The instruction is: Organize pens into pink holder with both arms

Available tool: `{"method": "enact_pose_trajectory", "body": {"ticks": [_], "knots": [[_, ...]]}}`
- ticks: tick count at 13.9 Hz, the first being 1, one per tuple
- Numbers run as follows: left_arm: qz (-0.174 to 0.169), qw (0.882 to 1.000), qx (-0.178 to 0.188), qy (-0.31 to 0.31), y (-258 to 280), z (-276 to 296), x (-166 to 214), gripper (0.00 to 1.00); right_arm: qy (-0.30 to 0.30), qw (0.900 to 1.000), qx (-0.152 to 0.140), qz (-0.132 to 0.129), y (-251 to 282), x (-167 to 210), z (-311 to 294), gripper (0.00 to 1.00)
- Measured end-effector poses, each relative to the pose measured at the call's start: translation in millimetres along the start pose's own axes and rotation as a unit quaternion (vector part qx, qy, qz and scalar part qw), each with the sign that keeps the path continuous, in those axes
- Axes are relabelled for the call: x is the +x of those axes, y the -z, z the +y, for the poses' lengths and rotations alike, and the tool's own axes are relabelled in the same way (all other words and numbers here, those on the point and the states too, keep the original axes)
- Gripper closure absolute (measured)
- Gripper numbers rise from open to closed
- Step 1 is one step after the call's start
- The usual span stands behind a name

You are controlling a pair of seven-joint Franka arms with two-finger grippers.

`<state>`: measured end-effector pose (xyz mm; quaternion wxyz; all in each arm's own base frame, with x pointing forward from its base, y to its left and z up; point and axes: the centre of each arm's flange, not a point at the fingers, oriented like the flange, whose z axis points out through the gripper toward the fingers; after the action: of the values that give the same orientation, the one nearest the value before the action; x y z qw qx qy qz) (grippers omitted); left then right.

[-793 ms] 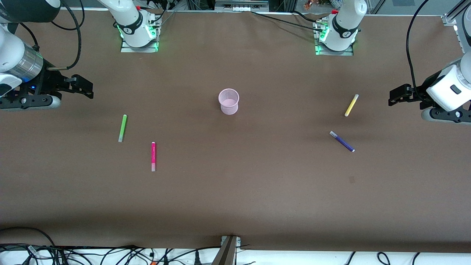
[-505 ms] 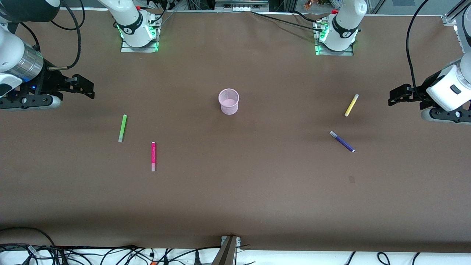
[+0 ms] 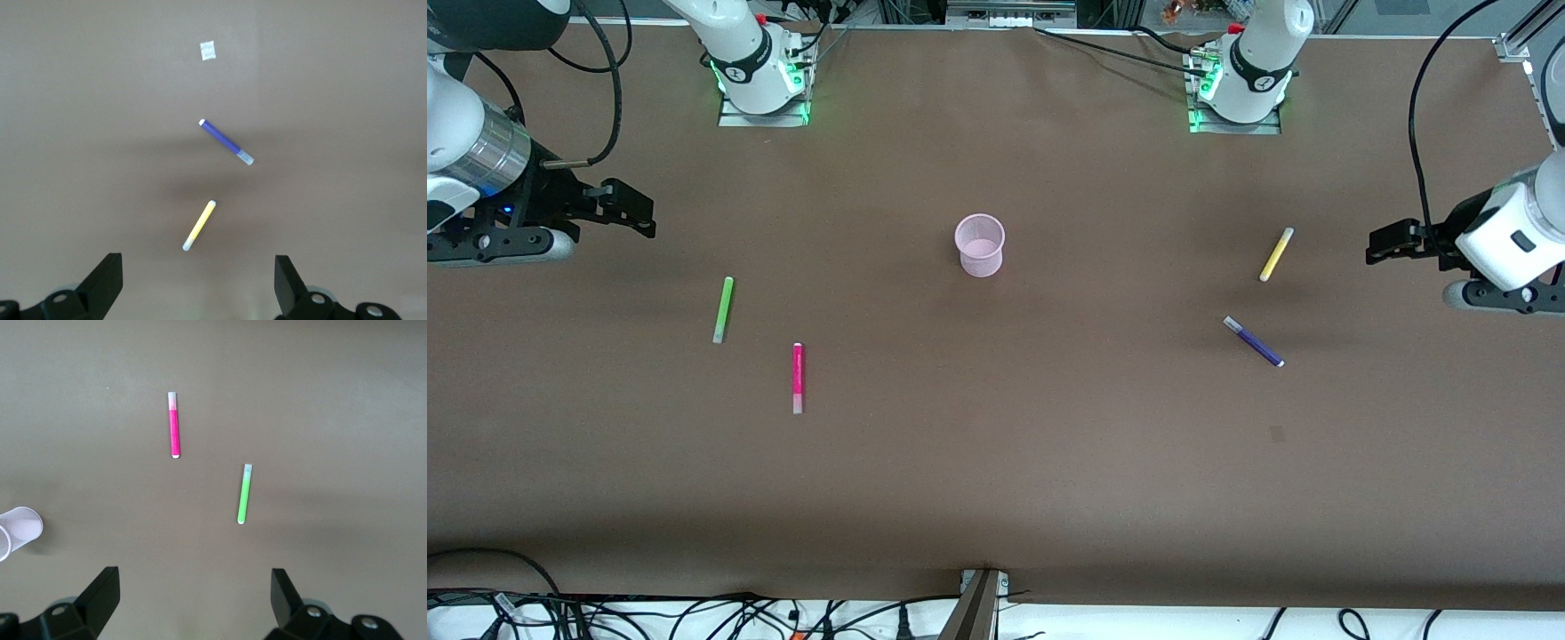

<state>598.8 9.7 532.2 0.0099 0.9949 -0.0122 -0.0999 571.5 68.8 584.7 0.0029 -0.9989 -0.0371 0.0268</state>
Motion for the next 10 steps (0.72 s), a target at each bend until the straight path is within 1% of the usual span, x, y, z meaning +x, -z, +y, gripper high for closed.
{"method": "enact_pose_trajectory", "body": {"ticks": [3,5,6,8,10], "knots": [[-0.041,0.997,-0.002,0.068,-47,-6,22,0.00,0.003,1.000,0.000,0.003,1,0,-3,0.00],[-0.053,0.993,-0.001,0.109,-81,-3,40,0.00,0.004,1.000,0.001,0.006,2,1,-4,0.00],[-0.053,0.990,0.000,0.132,-97,-3,49,0.00,0.004,1.000,0.001,0.006,2,1,-5,0.00],[-0.036,0.982,-0.001,0.186,-130,0,62,0.00,0.004,1.000,0.001,0.007,2,1,-5,0.00],[-0.022,0.974,-0.002,0.225,-166,4,67,0.00,0.004,1.000,0.001,0.007,2,1,-5,0.00]]}}
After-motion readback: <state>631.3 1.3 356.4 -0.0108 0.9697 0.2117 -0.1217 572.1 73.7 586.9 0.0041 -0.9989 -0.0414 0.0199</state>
